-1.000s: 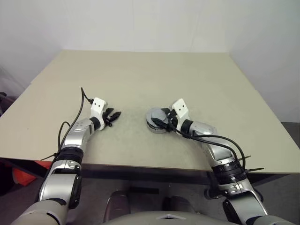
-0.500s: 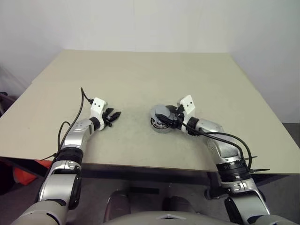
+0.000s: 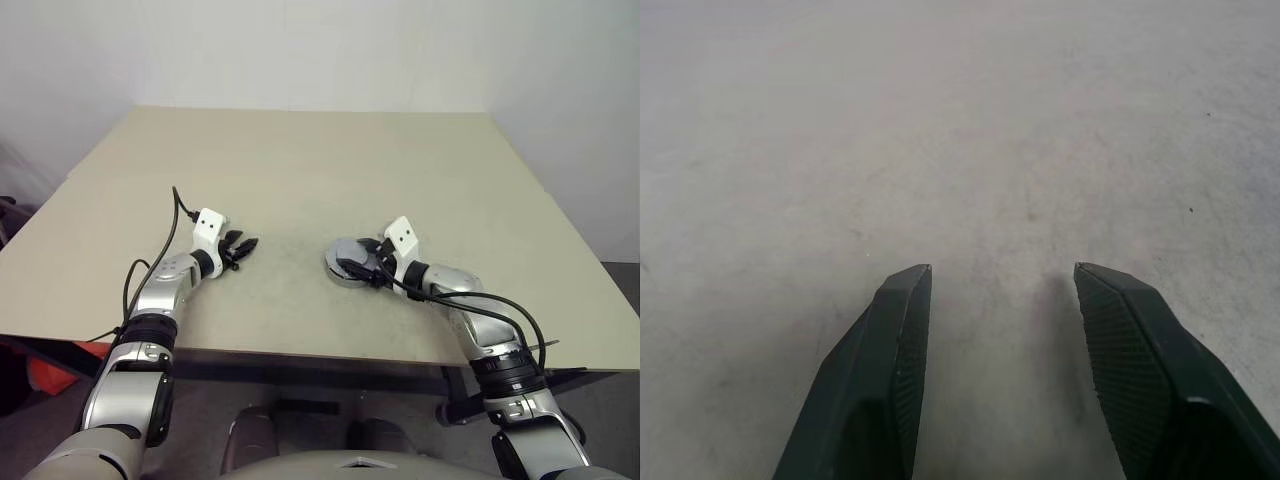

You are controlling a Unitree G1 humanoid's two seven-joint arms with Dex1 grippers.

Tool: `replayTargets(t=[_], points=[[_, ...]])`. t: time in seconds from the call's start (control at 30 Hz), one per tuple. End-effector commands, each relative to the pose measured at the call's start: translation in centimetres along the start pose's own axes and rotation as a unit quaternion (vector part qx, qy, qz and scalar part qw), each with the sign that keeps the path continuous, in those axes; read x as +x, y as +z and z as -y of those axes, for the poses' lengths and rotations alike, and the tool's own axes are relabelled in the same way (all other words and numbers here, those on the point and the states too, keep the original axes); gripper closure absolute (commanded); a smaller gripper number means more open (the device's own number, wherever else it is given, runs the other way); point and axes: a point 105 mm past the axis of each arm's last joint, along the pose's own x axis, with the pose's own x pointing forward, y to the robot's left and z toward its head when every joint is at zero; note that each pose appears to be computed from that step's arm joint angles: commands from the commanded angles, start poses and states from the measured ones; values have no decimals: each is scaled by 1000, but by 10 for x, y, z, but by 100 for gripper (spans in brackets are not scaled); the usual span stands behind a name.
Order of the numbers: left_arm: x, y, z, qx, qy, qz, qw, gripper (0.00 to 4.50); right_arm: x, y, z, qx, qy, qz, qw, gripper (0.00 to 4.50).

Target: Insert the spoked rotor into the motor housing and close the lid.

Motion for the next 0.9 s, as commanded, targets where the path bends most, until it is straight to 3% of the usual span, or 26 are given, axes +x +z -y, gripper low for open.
replayTargets(t=[0.03,0.9], points=[[0,14,-2,20,-2,15,1000,207,-1,15,2,-22,-6,25,999,141],[0,15,-1,20,-4,15,1000,207,0,-11,3,-14,-20,-13,1000,141]])
